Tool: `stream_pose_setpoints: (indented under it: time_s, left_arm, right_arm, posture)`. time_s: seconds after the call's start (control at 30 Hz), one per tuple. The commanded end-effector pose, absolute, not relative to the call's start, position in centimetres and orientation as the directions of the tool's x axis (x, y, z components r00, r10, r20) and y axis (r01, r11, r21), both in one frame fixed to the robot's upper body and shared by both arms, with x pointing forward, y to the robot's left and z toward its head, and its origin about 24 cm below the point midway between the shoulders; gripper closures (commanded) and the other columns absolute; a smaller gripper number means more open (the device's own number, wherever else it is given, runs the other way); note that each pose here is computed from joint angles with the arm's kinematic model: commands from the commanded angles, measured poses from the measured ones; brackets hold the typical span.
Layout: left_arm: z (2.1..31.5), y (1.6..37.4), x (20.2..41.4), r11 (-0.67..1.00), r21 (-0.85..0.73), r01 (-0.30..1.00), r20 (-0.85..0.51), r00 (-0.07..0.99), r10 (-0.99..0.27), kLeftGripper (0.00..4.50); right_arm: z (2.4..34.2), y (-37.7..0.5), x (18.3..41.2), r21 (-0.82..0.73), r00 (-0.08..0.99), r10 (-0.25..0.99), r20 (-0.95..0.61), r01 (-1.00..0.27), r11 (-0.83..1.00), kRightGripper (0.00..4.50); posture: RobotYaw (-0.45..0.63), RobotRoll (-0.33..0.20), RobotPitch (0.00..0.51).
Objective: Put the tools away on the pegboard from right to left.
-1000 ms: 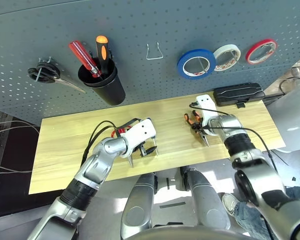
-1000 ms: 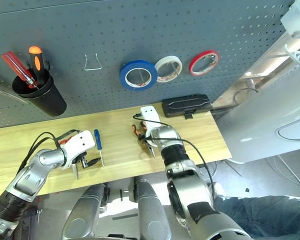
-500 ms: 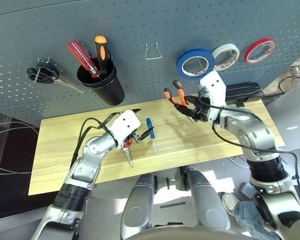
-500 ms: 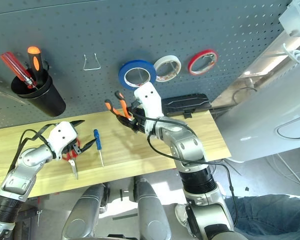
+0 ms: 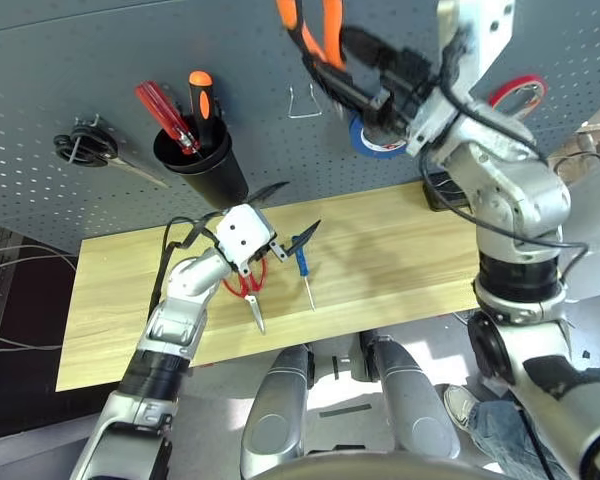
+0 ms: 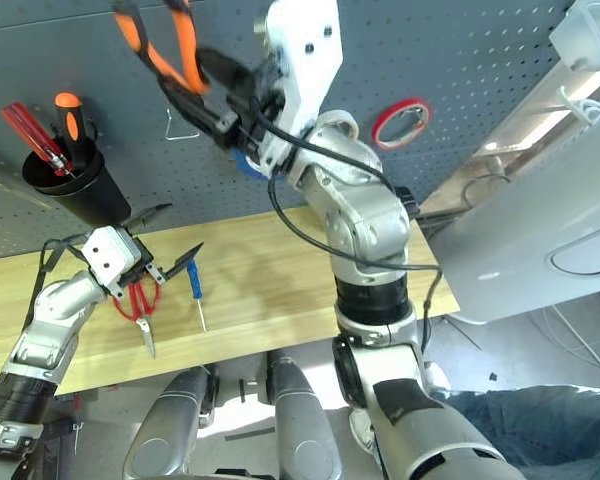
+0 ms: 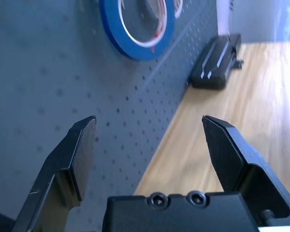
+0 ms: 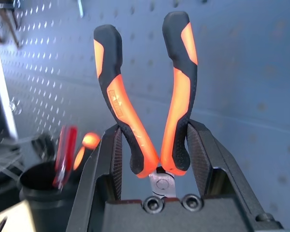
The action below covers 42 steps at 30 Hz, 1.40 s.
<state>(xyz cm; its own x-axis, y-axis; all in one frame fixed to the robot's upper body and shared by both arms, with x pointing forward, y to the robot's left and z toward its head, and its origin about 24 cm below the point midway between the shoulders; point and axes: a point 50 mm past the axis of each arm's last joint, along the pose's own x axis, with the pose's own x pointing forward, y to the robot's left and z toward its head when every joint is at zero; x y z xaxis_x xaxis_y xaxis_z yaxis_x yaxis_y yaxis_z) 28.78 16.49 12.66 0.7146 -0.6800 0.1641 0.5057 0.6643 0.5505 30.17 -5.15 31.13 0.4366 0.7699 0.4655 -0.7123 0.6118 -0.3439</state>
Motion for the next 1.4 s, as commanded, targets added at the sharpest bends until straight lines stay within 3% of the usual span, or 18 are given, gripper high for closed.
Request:
stream_pose_setpoints:
  time_s: [0.03, 0.27, 0.57, 0.93, 1.17, 1.27, 1.4]
  left_arm:
    - [12.4, 16.6, 28.8, 0.674, 0.536, 0.508, 0.168, 0.719, -0.675, 0.00]
    - [12.6, 16.5, 28.7, 0.668, 0.547, 0.504, 0.169, 0.716, -0.678, 0.00]
    - [12.8, 16.7, 28.5, 0.669, 0.560, 0.489, 0.172, 0.721, -0.671, 0.00]
    - [12.9, 16.0, 28.8, 0.661, 0.564, 0.495, 0.164, 0.717, -0.677, 0.00]
    - [11.1, 15.9, 29.8, 0.642, 0.498, 0.583, -0.052, 0.759, -0.649, 0.00]
    - [9.8, 16.0, 30.0, 0.641, 0.451, 0.621, -0.180, 0.767, -0.616, 0.00]
    - [8.1, 15.5, 30.0, 0.624, 0.401, 0.671, -0.338, 0.742, -0.580, 0.00]
  right_arm:
    - [31.6, -4.3, 30.6, -0.382, 0.400, 0.761, 0.510, -0.688, 0.617, 2.35]
    - [28.8, -3.0, 33.3, -0.327, 0.440, 0.733, 0.519, -0.690, 0.646, 2.35]
    - [27.4, -1.7, 33.7, -0.294, 0.432, 0.729, 0.532, -0.713, 0.637, 2.35]
    - [24.2, -2.5, 35.0, -0.264, 0.529, 0.707, 0.469, -0.680, 0.684, 2.35]
    - [21.5, -5.1, 33.5, -0.329, 0.566, 0.762, 0.316, -0.688, 0.647, 0.03]
    - [20.4, -6.7, 31.8, -0.323, 0.578, 0.789, 0.209, -0.721, 0.613, 0.03]
    - [17.0, -9.1, 28.7, -0.087, 0.561, 0.825, -0.075, -0.828, 0.555, 0.03]
  posture:
    - [0.04, 0.000, 0.273]
    - [0.07, 0.000, 0.275]
    - [0.10, 0.000, 0.279]
    - [0.08, 0.000, 0.279]
    - [0.06, 0.000, 0.277]
    - [0.05, 0.000, 0.276]
    - [0.03, 0.000, 0.278]
